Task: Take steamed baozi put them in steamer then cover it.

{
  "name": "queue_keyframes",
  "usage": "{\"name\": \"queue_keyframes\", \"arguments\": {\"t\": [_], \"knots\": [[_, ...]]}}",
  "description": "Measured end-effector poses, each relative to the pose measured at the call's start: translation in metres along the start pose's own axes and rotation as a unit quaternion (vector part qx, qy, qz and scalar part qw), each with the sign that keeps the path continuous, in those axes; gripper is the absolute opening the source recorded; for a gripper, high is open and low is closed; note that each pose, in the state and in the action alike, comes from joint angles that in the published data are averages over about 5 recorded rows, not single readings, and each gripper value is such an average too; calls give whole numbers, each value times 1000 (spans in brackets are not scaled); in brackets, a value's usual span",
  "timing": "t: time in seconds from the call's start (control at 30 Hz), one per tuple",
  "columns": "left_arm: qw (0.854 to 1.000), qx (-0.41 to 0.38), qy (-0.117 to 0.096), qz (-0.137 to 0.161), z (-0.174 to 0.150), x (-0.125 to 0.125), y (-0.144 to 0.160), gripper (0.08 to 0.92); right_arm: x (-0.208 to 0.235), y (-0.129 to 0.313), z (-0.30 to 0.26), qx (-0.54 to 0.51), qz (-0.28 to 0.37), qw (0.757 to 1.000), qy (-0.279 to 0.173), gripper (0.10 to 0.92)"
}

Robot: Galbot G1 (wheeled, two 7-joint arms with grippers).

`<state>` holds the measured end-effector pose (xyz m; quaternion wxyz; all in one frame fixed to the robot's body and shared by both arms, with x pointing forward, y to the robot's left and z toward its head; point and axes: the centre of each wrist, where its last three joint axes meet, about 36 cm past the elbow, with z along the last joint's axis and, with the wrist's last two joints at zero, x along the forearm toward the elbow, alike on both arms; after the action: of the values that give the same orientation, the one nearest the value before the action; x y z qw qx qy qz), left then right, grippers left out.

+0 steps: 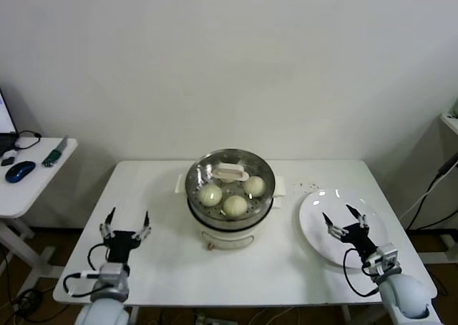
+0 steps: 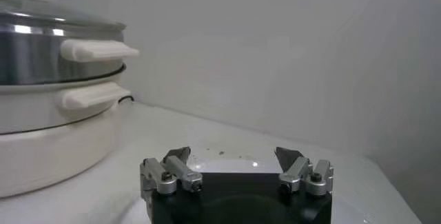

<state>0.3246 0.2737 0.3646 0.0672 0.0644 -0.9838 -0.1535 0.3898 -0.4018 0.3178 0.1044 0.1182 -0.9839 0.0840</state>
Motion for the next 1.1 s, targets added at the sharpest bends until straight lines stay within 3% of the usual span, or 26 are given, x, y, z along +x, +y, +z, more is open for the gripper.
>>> {"name": "queue_keyframes", "arguments": {"t": [0.4, 1.1], "knots": [[998, 57, -36, -15, 28, 6, 8, 823, 1, 6, -6, -10, -1, 1000, -13, 823], [996, 69, -49, -9, 36, 12, 15, 823, 2, 12, -6, -10, -3, 1000, -26, 823]]}}
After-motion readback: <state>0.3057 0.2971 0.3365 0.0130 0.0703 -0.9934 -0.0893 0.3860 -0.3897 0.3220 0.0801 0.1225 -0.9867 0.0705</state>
